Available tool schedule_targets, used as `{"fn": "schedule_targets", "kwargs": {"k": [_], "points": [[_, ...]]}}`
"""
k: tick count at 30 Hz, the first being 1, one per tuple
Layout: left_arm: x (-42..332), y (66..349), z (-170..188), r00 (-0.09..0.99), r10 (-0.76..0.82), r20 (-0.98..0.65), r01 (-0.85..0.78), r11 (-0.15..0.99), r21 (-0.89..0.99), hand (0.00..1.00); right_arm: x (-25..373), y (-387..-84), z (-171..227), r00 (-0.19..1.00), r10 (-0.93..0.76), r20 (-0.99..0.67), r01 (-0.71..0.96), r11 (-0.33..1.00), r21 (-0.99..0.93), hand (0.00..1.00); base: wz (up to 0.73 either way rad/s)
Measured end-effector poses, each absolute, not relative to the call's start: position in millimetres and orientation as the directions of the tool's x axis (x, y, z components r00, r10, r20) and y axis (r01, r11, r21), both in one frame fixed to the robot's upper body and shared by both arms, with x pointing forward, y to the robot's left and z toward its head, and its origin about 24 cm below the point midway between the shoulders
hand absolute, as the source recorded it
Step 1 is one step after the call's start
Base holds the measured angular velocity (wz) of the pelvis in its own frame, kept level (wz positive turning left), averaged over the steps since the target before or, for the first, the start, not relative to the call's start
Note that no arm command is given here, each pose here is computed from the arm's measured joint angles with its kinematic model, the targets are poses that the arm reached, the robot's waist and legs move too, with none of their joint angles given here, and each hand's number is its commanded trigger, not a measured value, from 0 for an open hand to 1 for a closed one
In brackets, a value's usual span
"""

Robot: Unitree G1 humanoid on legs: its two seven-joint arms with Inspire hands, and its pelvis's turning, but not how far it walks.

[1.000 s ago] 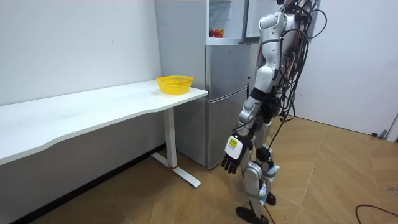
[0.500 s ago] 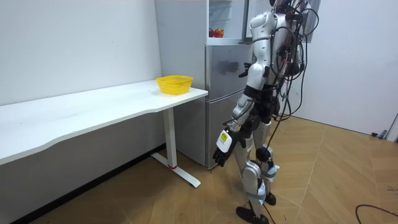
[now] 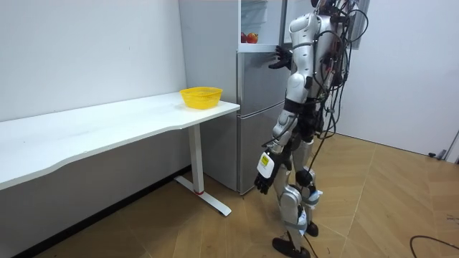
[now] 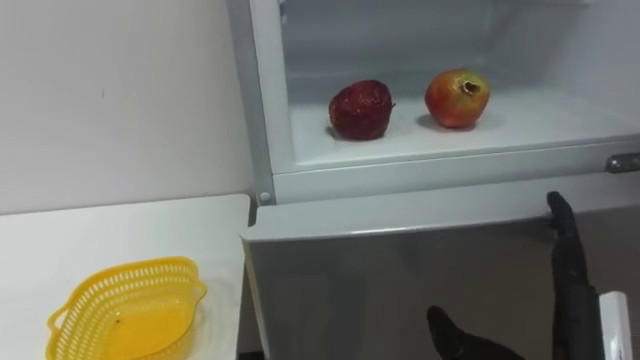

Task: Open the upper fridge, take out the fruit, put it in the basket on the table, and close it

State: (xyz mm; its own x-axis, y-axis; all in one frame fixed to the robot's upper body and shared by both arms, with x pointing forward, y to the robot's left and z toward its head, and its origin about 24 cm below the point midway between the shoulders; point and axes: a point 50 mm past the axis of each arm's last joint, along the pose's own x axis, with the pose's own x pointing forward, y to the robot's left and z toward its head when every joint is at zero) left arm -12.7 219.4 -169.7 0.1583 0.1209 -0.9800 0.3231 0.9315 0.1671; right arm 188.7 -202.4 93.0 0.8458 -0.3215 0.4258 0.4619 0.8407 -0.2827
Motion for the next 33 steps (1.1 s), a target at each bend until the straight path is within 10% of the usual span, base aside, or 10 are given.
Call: {"fn": "schedule_targets", "kwargs": {"k": [33], "points": [[-5.6,229.9,-168.6,0.152,0.133,-0.979,0.359,0.916,0.180,0.00,225.9,-190.5,155.8,0.700,-0.227,0.677,0.413,0.902,-0.125,0.00,0.05]]}}
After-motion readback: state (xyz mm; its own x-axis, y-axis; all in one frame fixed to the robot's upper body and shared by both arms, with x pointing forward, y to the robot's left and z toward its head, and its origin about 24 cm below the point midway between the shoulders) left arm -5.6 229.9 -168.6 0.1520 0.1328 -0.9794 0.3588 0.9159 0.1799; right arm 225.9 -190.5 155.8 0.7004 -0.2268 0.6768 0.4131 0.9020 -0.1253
